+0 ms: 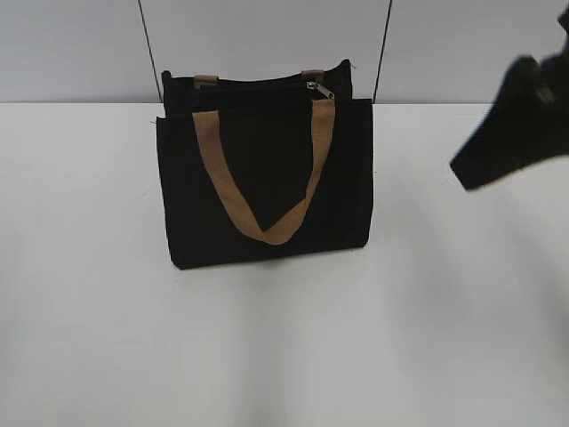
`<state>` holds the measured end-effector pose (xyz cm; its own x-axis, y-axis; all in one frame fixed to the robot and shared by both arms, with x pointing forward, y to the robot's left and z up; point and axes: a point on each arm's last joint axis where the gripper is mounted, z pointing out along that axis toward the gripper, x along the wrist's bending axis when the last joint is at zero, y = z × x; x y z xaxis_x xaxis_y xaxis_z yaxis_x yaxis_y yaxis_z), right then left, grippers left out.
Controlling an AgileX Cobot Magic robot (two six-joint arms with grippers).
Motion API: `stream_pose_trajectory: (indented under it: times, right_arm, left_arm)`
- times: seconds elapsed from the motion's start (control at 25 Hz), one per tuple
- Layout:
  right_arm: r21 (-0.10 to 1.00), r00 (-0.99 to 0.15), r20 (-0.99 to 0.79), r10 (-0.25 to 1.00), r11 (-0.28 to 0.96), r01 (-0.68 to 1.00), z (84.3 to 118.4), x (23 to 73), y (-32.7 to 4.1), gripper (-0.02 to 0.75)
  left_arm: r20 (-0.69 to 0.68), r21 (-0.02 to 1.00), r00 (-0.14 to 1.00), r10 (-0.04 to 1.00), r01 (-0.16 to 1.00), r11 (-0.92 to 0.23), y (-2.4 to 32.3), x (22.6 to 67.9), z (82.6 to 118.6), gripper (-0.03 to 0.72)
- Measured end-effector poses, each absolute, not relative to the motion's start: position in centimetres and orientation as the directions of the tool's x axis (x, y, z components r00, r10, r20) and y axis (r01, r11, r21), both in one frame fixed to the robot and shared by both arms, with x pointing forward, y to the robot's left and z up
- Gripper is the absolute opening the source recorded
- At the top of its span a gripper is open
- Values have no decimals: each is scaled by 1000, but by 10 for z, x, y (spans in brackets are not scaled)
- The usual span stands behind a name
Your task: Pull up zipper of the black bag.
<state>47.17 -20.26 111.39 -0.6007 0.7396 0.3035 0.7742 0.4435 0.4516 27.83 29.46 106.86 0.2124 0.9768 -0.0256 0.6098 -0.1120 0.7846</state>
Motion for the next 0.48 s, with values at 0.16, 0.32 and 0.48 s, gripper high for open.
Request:
stream_pose_trajectory:
  times: [0.16, 0.32, 0.48]
  right_arm:
    - [470, -583, 289, 759, 418, 777, 1092, 428, -214, 550]
    - [551, -579, 240, 779, 382, 742, 1079, 384, -227, 544]
    - [673, -579, 144, 803, 350, 652, 1068, 342, -241, 544]
  left_arm:
    - [-30, 803, 213, 977, 586, -103, 297, 270, 1068, 489]
    - [-29, 796, 214, 976, 595, -107, 298, 267, 1063, 489]
    - [-29, 796, 214, 976, 596, -107, 298, 267, 1062, 488]
